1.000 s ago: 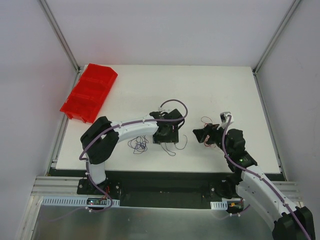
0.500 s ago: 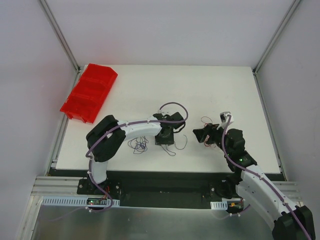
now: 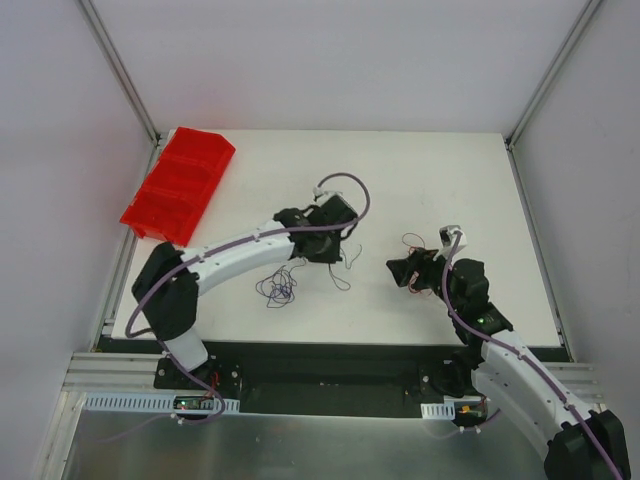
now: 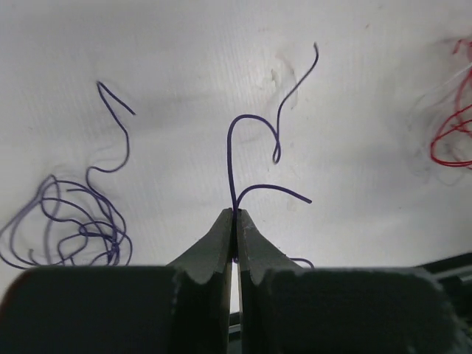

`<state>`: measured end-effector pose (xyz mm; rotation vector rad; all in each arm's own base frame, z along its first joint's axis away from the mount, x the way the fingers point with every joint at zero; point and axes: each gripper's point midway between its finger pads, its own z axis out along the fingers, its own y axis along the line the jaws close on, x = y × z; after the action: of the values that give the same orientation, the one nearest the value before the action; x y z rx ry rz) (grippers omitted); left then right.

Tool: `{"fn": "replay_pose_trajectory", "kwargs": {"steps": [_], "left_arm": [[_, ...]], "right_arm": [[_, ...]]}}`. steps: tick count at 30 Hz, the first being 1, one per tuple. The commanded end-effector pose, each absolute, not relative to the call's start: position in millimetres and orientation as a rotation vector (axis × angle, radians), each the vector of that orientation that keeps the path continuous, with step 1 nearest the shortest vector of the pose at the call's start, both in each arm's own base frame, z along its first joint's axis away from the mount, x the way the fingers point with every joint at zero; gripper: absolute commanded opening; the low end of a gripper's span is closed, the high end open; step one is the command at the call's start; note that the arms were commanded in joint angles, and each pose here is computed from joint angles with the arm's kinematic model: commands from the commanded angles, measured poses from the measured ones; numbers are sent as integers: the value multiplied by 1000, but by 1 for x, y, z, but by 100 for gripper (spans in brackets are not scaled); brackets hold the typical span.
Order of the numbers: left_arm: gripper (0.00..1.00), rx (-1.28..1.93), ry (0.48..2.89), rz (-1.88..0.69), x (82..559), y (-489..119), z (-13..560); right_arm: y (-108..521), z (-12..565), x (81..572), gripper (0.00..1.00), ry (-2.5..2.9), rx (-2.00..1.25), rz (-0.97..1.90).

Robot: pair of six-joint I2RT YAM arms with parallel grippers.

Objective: Untangle the cables

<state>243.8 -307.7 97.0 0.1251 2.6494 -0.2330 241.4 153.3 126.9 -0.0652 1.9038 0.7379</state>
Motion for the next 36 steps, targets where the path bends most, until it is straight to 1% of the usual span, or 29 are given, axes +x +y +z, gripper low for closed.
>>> {"fn": "replay_pose_trajectory", "kwargs": {"steps": [1, 5, 10, 15, 18, 20, 22, 30, 36], "left_arm": [[0, 153, 2505, -418, 290, -275, 173], [0, -50, 2459, -502, 328, -219, 201], [0, -312, 2408, -580, 359, -150, 219], [0, -473, 2391, -675, 378, -108, 222], [0, -619, 2402, -701, 389, -86, 217], [0, -821, 2393, -678, 395, -63, 211], [0, -988, 2374, -706, 398, -50, 203], [0, -1273, 2271, -733, 432, 0, 192], [0, -1414, 2197, -735, 457, 39, 183]], "right_arm": [[152, 140, 250, 70, 1842, -57, 734], [152, 140, 250, 69, 1841, -54, 737], [153, 140, 249, 69, 1840, -55, 739], [153, 140, 250, 69, 1838, -56, 736], [153, 140, 250, 69, 1838, -56, 736], [153, 139, 250, 69, 1839, -57, 735], [153, 139, 250, 69, 1839, -55, 732], [153, 138, 250, 69, 1842, -56, 730], [154, 136, 251, 69, 1846, -59, 729]]}}
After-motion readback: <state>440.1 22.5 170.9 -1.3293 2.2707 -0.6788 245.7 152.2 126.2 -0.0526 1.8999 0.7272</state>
